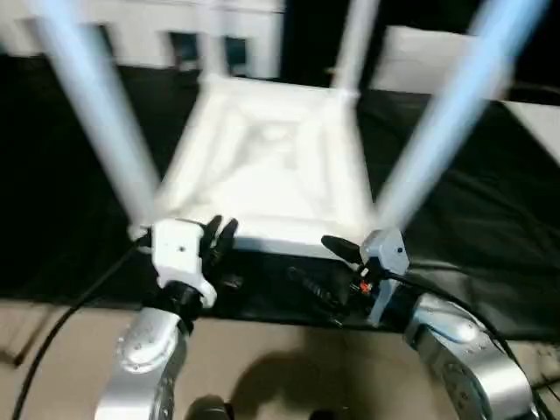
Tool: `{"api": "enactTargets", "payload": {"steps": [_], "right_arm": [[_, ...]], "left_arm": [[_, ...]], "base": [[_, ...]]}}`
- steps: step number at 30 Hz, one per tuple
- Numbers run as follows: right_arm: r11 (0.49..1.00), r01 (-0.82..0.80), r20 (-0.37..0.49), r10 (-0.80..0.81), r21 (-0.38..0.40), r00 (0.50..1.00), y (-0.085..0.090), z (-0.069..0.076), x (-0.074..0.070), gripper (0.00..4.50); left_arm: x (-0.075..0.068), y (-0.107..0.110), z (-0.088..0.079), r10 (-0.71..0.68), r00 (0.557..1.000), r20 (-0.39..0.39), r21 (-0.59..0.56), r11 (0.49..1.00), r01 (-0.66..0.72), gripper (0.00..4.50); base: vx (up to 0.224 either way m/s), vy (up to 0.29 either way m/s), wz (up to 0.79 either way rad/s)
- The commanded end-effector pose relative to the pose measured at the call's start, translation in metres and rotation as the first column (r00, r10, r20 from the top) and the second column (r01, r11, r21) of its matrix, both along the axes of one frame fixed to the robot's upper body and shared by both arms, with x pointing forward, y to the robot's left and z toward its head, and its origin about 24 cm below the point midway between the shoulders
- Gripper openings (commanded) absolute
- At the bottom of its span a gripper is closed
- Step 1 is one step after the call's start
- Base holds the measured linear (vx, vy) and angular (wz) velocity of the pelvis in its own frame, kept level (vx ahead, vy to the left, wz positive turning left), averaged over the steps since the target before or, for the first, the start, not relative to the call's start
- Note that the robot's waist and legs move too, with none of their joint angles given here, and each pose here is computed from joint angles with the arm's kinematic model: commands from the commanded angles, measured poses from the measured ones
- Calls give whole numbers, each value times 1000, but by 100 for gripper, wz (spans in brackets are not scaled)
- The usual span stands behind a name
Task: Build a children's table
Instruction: Flip table
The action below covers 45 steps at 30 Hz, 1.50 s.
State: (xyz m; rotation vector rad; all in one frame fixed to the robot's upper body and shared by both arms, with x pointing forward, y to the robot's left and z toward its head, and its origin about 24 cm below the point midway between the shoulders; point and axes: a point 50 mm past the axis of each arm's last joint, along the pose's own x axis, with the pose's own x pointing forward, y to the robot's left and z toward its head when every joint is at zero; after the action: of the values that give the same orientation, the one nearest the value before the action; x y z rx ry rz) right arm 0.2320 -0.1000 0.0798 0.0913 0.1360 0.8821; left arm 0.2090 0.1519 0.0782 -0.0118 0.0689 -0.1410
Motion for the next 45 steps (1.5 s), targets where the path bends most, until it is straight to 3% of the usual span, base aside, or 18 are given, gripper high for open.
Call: {"api": "enactTargets", "payload": {"steps": [1, 6, 11, 18, 22, 25, 26, 29, 37, 42, 45], "right_arm": [[998, 60, 21, -59, -17, 998, -11, 1, 6, 450], [984, 178, 65, -176, -21, 982, -21, 5, 20, 450], [972, 234, 35, -233, -35, 972, -30, 2, 25, 450], [902, 423, 46, -420, -84, 906, -63, -3, 39, 450], [891, 444, 61, -440, -97, 896, -69, -1, 40, 450], [905, 412, 44, -409, -105, 911, -65, -3, 36, 450], [930, 350, 19, -350, -109, 937, -55, -6, 31, 450], [951, 284, 16, -284, -120, 959, -40, -10, 25, 450], [969, 212, -8, -215, -126, 977, -23, -18, 10, 450], [973, 189, -10, -192, -132, 981, -19, -20, 4, 450], [974, 184, -7, -186, -133, 982, -15, -20, 3, 450]], "left_arm": [[-2, 3, 5, 46, 999, 13, 9, 999, -46, 136], [-17, 8, -2, 78, 997, -28, 66, 995, -76, 176], [-22, 16, -3, 124, 992, -38, 89, 989, -120, 220], [7, 39, 3, 134, 991, -4, 146, 980, -132, 283], [16, 45, 4, 132, 991, 2, 146, 981, -131, 297], [24, 41, 4, 62, 998, 2, 111, 992, -62, 328], [30, 34, 3, -19, 1000, 6, 77, 997, 18, 328], [36, 28, 1, -83, 997, 2, 81, 993, 82, 368], [39, 23, 0, -179, 984, -3, 80, 981, 179, 415], [52, 26, -7, -170, 985, -19, 101, 980, 171, 415], [62, 23, -5, -168, 986, 4, 69, 983, 168, 380]], "base": [[-33, 132, 17], [-21, 40, 16], [0, 0, 0], [0, 0, 0], [0, 0, 0], [40, -1, 1], [65, -1, 1], [68, -2, 3], [0, 0, 0], [0, 0, 0], [0, 0, 0]]}}
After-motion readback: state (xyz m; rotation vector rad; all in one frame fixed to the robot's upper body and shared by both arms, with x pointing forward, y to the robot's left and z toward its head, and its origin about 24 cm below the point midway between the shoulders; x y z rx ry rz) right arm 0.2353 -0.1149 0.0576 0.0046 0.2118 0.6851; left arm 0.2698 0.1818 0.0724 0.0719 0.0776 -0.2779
